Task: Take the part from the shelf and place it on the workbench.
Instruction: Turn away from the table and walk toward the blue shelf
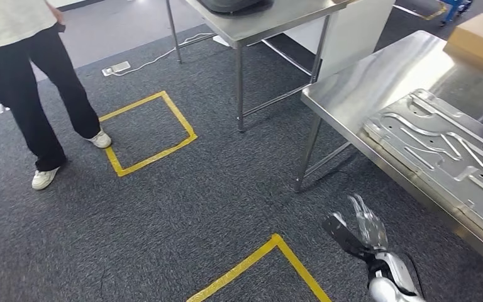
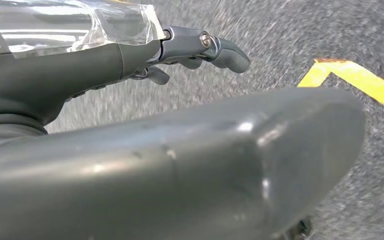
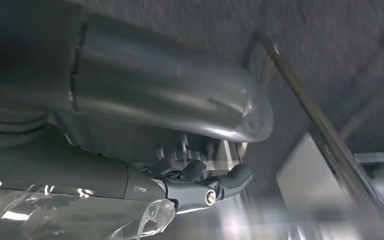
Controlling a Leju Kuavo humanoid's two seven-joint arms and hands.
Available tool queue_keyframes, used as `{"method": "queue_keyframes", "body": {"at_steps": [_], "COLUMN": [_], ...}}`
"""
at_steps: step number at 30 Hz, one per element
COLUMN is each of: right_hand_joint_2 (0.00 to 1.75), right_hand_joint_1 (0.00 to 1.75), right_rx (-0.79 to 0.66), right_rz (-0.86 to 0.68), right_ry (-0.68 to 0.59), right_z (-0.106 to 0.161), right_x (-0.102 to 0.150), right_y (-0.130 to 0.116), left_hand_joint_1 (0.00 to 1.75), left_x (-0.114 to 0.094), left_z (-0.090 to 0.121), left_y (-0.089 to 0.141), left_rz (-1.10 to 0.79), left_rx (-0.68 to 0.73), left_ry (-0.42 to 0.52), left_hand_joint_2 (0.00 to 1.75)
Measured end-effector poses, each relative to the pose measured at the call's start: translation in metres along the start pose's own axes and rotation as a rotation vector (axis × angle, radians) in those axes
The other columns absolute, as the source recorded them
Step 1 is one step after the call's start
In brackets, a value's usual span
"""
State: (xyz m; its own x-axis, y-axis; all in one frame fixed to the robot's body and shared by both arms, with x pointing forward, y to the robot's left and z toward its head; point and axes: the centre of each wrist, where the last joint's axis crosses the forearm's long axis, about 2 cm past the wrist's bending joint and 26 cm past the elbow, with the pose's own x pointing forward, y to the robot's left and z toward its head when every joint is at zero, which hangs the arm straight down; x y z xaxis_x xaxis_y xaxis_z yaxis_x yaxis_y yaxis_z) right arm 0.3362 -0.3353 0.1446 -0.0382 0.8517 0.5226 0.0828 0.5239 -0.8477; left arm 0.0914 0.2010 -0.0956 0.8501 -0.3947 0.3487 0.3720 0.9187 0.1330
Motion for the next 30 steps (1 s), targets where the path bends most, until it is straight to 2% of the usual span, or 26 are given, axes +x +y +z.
{"method": "queue_keyframes", "body": {"at_steps": [5, 7, 10, 12, 15, 19, 21, 26, 30], "right_hand_joint_2": [0.00, 0.00, 0.00, 0.00, 0.00, 0.00, 0.00, 0.00, 0.00], "right_hand_joint_1": [0.00, 0.00, 0.00, 0.00, 0.00, 0.00, 0.00, 0.00, 0.00], "right_rx": [0.184, 0.285, 0.379, 0.416, 0.459, 0.509, 0.518, 0.523, 0.534], "right_rz": [-0.094, -0.234, -0.468, -0.529, -0.556, -0.611, -0.633, -0.633, -0.620], "right_ry": [0.329, 0.478, 0.813, 0.996, 1.199, 1.448, 1.467, 1.321, 1.287], "right_z": [0.047, 0.083, 0.146, 0.179, 0.216, 0.247, 0.256, 0.265, 0.267], "right_x": [-0.057, -0.084, -0.113, -0.117, -0.117, -0.107, -0.099, -0.086, -0.085], "right_y": [0.057, 0.087, 0.130, 0.150, 0.171, 0.190, 0.199, 0.209, 0.211], "left_hand_joint_1": [0.00, 0.00, 0.00, 0.00, 0.00, 0.00, 0.00, 0.00, 0.00], "left_x": [-0.011, -0.014, -0.018, -0.021, -0.024, -0.023, -0.024, -0.020, -0.024], "left_z": [0.002, 0.002, 0.003, 0.003, 0.004, 0.003, 0.003, 0.001, 0.001], "left_y": [-0.003, -0.003, -0.003, -0.003, -0.003, 0.000, 0.002, 0.010, 0.012], "left_rz": [0.005, 0.009, 0.017, 0.020, 0.028, 0.044, 0.047, 0.044, 0.048], "left_rx": [0.003, 0.011, 0.024, 0.026, 0.032, 0.044, 0.047, 0.059, 0.069], "left_ry": [0.024, 0.032, 0.042, 0.052, 0.062, 0.082, 0.090, 0.080, 0.081], "left_hand_joint_2": [0.00, 0.00, 0.00, 0.00, 0.00, 0.00, 0.00, 0.00, 0.00]}}
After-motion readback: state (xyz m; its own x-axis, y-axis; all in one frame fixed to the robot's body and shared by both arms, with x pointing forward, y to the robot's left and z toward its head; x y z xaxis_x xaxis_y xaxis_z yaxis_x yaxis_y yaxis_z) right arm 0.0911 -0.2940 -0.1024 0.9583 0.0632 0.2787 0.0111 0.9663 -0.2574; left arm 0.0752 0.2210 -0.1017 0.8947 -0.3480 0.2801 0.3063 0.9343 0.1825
